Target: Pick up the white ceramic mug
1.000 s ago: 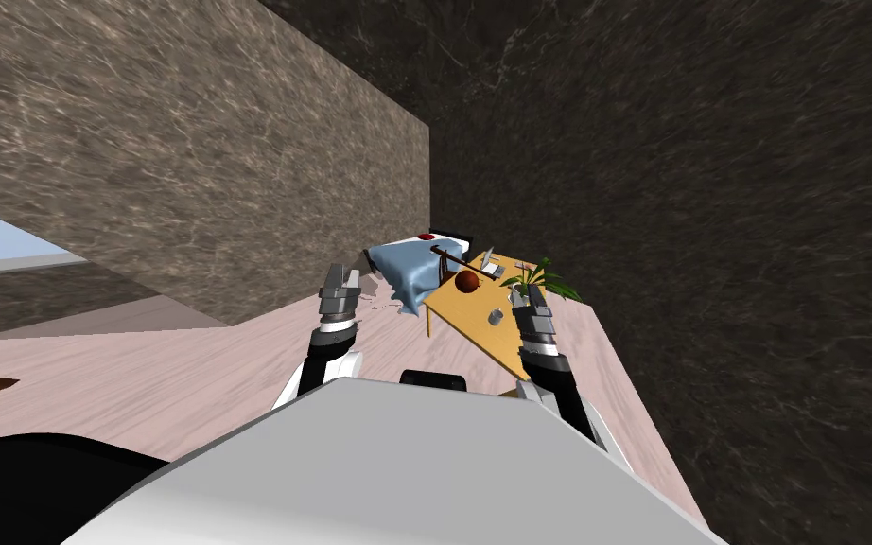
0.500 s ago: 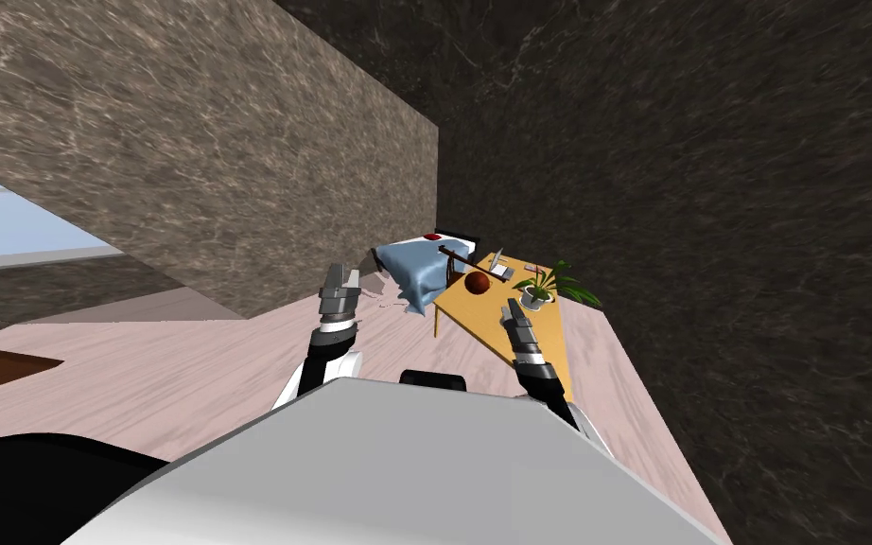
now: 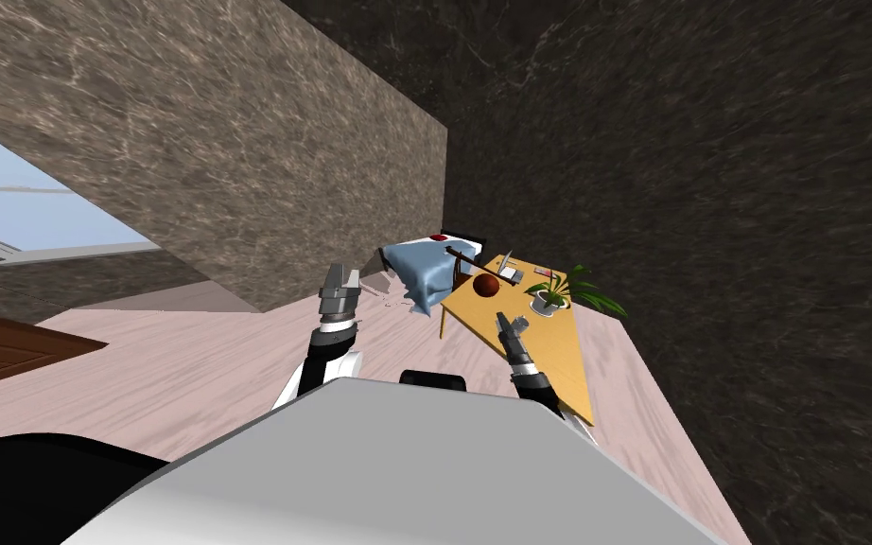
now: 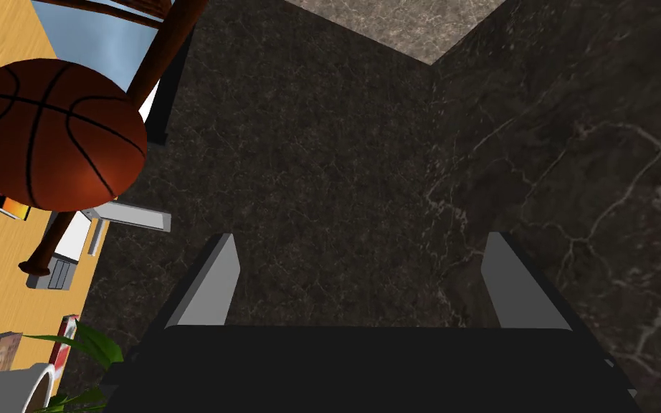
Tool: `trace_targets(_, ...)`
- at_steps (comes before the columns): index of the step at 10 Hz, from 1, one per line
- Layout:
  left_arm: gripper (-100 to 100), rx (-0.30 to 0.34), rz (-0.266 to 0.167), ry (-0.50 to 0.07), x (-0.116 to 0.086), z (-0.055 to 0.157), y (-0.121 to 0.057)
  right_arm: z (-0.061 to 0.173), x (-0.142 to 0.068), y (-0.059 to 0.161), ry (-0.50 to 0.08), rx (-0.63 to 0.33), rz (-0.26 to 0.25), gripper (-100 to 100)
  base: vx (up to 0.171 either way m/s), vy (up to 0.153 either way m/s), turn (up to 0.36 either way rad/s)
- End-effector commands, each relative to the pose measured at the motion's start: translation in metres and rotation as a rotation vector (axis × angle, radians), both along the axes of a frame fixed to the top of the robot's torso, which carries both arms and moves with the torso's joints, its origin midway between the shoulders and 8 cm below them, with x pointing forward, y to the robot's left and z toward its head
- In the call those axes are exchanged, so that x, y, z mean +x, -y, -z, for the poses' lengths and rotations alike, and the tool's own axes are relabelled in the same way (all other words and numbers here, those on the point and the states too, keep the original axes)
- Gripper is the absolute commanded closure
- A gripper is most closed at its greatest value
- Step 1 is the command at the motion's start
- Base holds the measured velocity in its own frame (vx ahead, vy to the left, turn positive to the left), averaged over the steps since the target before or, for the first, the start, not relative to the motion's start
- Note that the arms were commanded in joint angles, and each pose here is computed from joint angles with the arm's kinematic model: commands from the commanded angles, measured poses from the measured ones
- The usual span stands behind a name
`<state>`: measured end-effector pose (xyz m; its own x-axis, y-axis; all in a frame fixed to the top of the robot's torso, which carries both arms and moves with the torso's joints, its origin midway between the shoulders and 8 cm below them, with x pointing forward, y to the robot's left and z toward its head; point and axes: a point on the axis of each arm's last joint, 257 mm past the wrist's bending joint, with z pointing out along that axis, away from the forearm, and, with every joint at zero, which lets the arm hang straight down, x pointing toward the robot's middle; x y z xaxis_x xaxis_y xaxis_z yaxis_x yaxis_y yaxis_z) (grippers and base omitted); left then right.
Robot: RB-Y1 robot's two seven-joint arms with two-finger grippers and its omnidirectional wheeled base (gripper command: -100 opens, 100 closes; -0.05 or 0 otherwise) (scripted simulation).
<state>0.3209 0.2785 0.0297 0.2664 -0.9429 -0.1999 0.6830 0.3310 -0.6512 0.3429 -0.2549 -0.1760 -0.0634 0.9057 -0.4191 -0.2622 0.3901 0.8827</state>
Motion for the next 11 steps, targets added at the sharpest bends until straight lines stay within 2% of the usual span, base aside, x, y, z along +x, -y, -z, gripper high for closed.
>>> trace_targets(1, 0, 0.000, 0.000, 0.000, 0.000, 0.000, 0.000, 0.022, -0.006, 0.002, -0.044, -0.020, -0.006, -100, 0.031, 0.066, 0.057)
trace_targets(2, 0, 0.000, 0.000, 0.000, 0.000, 0.000, 0.000, 0.046, -0.014, 0.001, -0.094, -0.056, -0.030, -100, 0.029, 0.080, 0.128)
trace_targets(3, 0, 0.000, 0.000, 0.000, 0.000, 0.000, 0.000, 0.053, -0.015, 0.003, -0.109, -0.059, -0.027, -100, 0.023, 0.058, 0.062)
trace_targets(4, 0, 0.000, 0.000, 0.000, 0.000, 0.000, 0.000, 0.077, -0.026, 0.003, -0.161, -0.096, -0.051, -100, 0.024, 0.068, 0.146)
trace_targets(5, 0, 0.000, 0.000, 0.000, 0.000, 0.000, 0.000, 0.084, -0.028, 0.006, -0.177, -0.102, -0.050, -100, 0.028, 0.051, 0.066)
trace_targets(6, 0, 0.000, 0.000, 0.000, 0.000, 0.000, 0.000, 0.102, -0.038, 0.005, -0.215, -0.137, -0.078, -100, 0.043, 0.052, 0.147)
trace_targets(7, 0, 0.000, 0.000, 0.000, 0.000, 0.000, 0.000, 0.116, -0.042, 0.011, -0.247, -0.148, -0.075, -100, 0.043, 0.035, 0.077)
trace_targets(8, 0, 0.000, 0.000, 0.000, 0.000, 0.000, 0.000, 0.133, -0.054, 0.011, -0.287, -0.184, -0.103, -100, 0.046, 0.047, 0.171)
trace_targets(9, 0, 0.000, 0.000, 0.000, 0.000, 0.000, 0.000, 0.147, -0.060, 0.018, -0.319, -0.197, -0.101, -100, 0.037, 0.038, 0.069)
trace_targets(10, 0, 0.000, 0.000, 0.000, 0.000, 0.000, 0.000, 0.163, -0.073, 0.019, -0.357, -0.230, -0.129, -100, 0.045, 0.050, 0.153)
trace_targets(11, 0, 0.000, 0.000, 0.000, 0.000, 0.000, 0.000, 0.176, -0.080, 0.028, -0.391, -0.248, -0.127, -100, 0.043, 0.035, 0.088)
